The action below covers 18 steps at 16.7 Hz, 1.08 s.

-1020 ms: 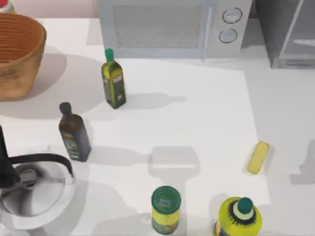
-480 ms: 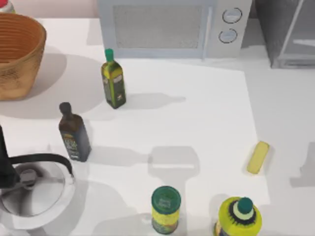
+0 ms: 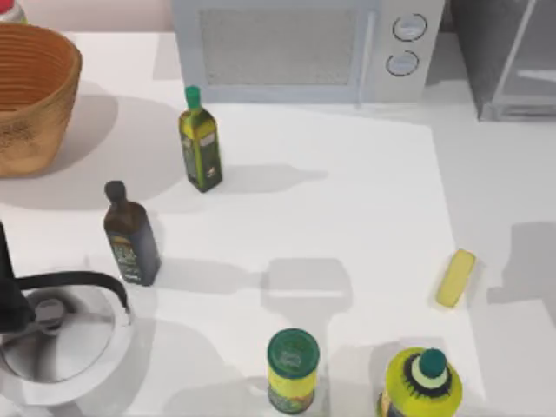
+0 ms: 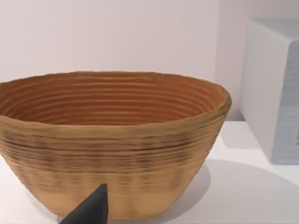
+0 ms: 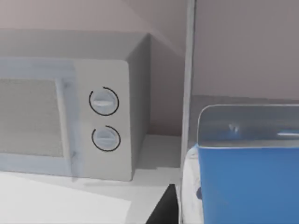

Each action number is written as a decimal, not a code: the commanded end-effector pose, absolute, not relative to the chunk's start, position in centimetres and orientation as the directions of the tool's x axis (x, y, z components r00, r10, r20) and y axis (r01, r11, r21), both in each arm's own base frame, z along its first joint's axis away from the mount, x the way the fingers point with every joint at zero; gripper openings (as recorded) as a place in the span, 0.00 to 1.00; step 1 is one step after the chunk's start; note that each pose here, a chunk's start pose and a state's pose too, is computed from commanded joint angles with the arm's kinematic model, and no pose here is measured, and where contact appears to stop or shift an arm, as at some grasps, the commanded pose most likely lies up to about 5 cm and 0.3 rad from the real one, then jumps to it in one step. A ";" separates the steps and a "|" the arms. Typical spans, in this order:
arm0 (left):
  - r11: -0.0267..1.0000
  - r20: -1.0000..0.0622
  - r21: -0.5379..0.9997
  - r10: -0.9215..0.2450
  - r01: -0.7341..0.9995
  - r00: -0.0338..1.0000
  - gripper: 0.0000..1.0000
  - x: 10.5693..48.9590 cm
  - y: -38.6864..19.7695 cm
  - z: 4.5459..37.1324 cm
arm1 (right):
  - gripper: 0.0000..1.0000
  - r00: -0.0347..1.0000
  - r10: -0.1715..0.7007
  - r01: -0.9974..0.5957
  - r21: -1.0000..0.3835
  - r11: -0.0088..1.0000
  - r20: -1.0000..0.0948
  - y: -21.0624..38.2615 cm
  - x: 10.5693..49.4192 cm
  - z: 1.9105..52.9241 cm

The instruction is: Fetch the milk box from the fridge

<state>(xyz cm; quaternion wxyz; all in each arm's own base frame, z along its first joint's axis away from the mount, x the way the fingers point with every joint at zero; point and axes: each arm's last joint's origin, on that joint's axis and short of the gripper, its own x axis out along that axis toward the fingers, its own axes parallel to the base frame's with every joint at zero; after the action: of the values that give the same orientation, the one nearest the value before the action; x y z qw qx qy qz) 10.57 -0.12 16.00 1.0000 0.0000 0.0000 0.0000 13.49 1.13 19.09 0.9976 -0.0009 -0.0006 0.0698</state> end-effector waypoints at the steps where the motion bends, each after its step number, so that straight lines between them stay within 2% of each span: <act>1: 1.000 0.000 0.000 0.000 0.000 1.000 1.00 10.6 -0.1 16.0 | 0.00 0.986 0.167 -0.167 -0.002 0.986 0.001 1.5 14.3 19.5; 5: 1.000 0.000 0.000 0.000 0.000 1.000 1.00 10.6 -0.1 16.0 | 0.00 0.957 0.291 -0.291 -0.004 0.957 0.002 3.4 18.4 20.4; 9: 1.000 0.000 0.000 0.000 0.000 1.000 1.00 10.6 -0.1 16.0 | 0.00 0.907 0.421 -0.421 -0.004 0.907 0.002 6.3 23.2 19.2; 14: 1.000 0.000 0.000 0.000 0.000 1.000 1.00 10.6 -0.1 16.0 | 0.00 0.827 0.563 -0.563 -0.002 0.827 0.002 10.4 27.7 14.4; 18: 1.000 0.000 0.000 0.000 0.000 1.000 1.00 10.6 -0.1 16.0 | 0.00 0.765 0.644 -0.644 0.001 0.765 0.003 13.0 29.3 9.8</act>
<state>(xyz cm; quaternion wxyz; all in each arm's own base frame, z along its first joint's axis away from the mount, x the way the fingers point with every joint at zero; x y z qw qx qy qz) 10.57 -0.12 16.00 1.0000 0.0000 0.0000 0.0000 29.26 12.96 9.84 0.9395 0.0012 -0.0013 0.3425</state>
